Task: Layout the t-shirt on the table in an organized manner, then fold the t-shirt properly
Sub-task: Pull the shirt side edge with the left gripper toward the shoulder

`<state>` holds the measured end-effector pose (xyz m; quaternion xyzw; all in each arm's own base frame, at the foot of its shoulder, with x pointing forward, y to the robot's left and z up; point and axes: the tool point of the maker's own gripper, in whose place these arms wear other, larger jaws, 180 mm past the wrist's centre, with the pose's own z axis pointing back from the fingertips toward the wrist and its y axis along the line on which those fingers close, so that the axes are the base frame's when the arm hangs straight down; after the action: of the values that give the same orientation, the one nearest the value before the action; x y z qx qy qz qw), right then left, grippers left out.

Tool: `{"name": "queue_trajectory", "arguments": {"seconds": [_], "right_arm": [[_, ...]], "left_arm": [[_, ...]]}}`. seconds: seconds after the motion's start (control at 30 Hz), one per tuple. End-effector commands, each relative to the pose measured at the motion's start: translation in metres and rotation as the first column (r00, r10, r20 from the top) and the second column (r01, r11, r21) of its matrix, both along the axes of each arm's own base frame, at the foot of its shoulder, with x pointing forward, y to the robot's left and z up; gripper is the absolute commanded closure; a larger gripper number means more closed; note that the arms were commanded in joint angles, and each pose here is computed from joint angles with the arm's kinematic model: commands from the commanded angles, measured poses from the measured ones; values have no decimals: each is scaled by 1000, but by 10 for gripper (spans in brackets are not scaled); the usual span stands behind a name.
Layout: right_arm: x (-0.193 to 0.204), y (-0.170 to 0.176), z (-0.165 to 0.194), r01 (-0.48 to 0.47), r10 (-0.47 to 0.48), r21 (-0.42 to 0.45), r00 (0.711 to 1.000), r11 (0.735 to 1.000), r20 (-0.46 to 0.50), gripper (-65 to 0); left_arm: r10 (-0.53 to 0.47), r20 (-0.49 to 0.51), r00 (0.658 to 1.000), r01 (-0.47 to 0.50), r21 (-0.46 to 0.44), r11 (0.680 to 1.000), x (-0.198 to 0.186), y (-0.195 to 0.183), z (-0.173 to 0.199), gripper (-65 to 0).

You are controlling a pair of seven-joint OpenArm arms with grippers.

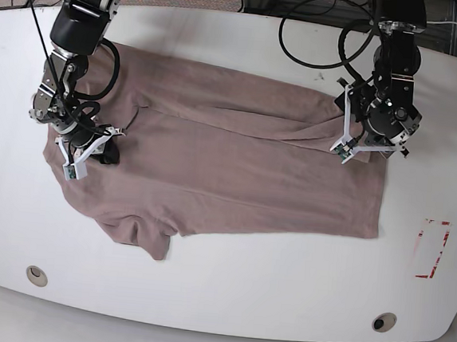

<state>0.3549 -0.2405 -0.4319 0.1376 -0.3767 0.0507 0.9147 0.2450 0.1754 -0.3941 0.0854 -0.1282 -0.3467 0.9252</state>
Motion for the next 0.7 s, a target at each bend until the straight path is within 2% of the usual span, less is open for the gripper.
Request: {"name": "queue_trajectory", "arguments": {"seconds": [0.0, 0.1, 0.17, 0.23, 0.3, 0.4, 0.47, 0.67], "right_arm": [[-11, -10, -11, -14, 9, -60, 997, 998, -79, -60], [-11, -10, -11, -14, 9, -60, 997, 998, -79, -60], [-11, -10, -10, -13, 9, -60, 997, 998, -77, -60], [-11, -10, -10, -13, 9, -60, 997, 998, -77, -60], [-11, -10, -10, -13, 9, -60, 997, 998, -77, -60], [-11, -10, -10, -13, 9, -60, 997, 998, -77, -60], [-11, -10, -10, -13, 9, -60, 997, 998, -77, -59], [-11, -10, -10, -13, 9, -60, 997, 998, -77, -59]], "left_arm": [[-4, 34, 999, 4, -1, 1000, 9, 1, 6, -407], [-5, 37, 999, 5, 0, 1000, 9, 2, 7, -403], [-5, 37, 999, 5, 0, 1000, 9, 2, 7, -374], [-5, 37, 999, 5, 0, 1000, 9, 2, 7, -306], [-4, 37, 999, 4, -2, 1000, 10, 1, 6, -181], [-5, 40, 999, 5, 1, 1000, 11, 1, 7, -49], [-5, 40, 999, 5, 1, 1000, 11, 1, 7, -18], [-4, 43, 999, 4, 3, 1000, 10, 1, 8, -14]]}}
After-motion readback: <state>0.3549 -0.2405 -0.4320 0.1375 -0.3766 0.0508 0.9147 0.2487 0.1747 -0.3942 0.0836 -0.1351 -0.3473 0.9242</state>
